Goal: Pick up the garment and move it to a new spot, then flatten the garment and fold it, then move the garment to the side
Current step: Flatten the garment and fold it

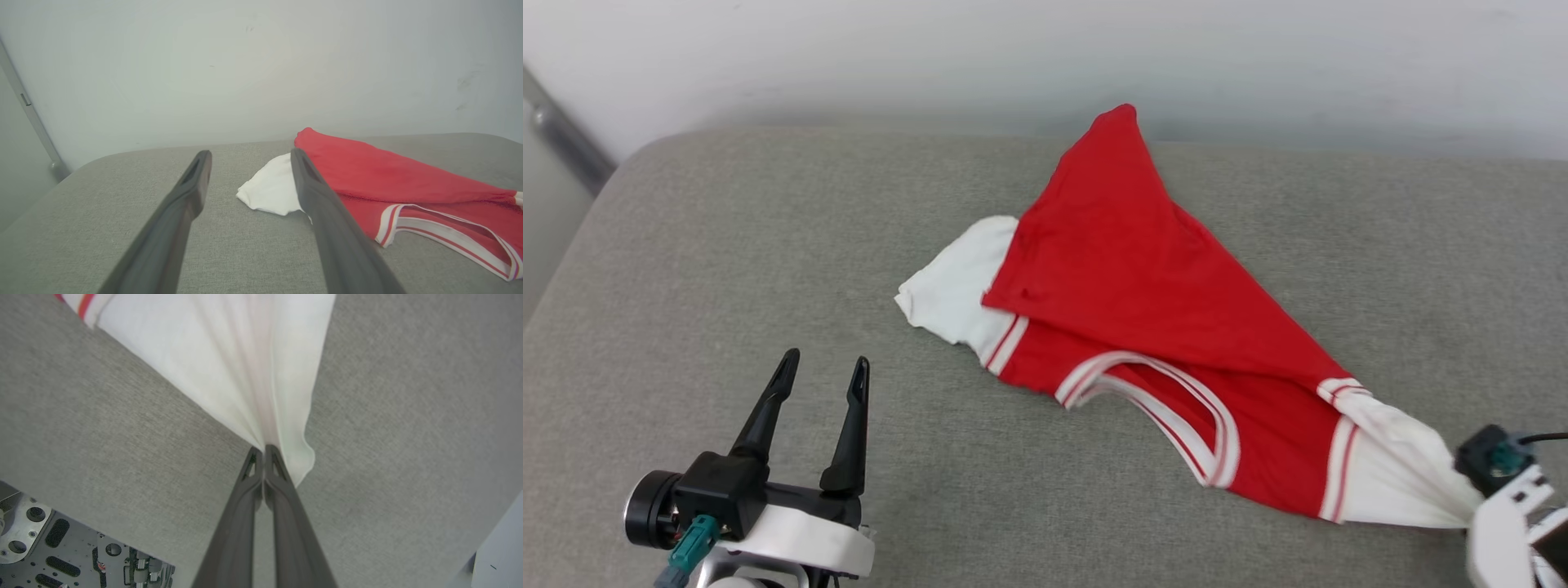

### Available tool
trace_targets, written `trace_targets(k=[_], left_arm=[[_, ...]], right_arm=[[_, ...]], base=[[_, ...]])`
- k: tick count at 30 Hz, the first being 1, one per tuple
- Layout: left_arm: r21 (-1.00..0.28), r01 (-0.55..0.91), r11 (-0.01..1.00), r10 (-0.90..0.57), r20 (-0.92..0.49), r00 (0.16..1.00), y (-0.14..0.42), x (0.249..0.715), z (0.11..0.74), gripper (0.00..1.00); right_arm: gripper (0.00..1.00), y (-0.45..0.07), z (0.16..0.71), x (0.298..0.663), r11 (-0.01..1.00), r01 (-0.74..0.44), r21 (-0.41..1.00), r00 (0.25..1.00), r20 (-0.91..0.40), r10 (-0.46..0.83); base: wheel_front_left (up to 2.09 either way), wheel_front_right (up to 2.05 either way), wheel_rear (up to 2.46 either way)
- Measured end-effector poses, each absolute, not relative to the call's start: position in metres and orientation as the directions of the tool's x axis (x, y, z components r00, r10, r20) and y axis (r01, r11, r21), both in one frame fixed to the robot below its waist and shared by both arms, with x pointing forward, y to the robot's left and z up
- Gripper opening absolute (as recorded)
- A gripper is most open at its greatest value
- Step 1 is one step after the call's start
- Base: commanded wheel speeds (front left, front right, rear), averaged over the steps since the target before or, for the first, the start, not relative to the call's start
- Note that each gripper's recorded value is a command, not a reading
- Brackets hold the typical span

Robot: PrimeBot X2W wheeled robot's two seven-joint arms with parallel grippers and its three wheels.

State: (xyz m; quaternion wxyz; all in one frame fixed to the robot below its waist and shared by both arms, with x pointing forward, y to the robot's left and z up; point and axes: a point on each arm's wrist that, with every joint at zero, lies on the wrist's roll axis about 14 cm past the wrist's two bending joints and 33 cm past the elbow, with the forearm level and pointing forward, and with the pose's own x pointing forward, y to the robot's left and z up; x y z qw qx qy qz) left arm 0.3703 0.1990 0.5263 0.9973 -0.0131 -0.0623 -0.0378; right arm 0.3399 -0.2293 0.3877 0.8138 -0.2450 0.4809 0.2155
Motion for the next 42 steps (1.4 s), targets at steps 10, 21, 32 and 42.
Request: trace_targets(k=[10,21,32,42], left_arm=[[-0.03,0.116,0.993,-0.113,0.087,0.99,0.188,0.378,0.513,1.0],[-0.023,0.155,0.988,-0.153,0.082,0.985,0.178,0.386,0.51,1.0],[0.005,0.268,0.963,-0.261,-0.214,0.941,0.158,0.422,0.469,1.0],[0.074,0.393,0.916,-0.265,-0.623,0.736,0.16,0.464,0.398,1.0]], right_arm=[[1.0,-0.272,0.386,0.326,0.846,-0.487,-0.217,0.482,-0.875,0.053],[1.0,-0.225,0.449,0.37,0.94,-0.337,-0.055,0.782,-0.572,0.247],[1.0,-0.224,0.52,0.379,0.989,-0.137,0.064,0.983,-0.118,0.143],[1.0,-0.216,0.497,0.388,0.993,-0.119,0.027,0.984,-0.133,0.121]], base=[[0.0,0.0,0.0],[0.0,0.0,0.0],[0.0,0.0,0.0],[0.0,0.0,0.0]])
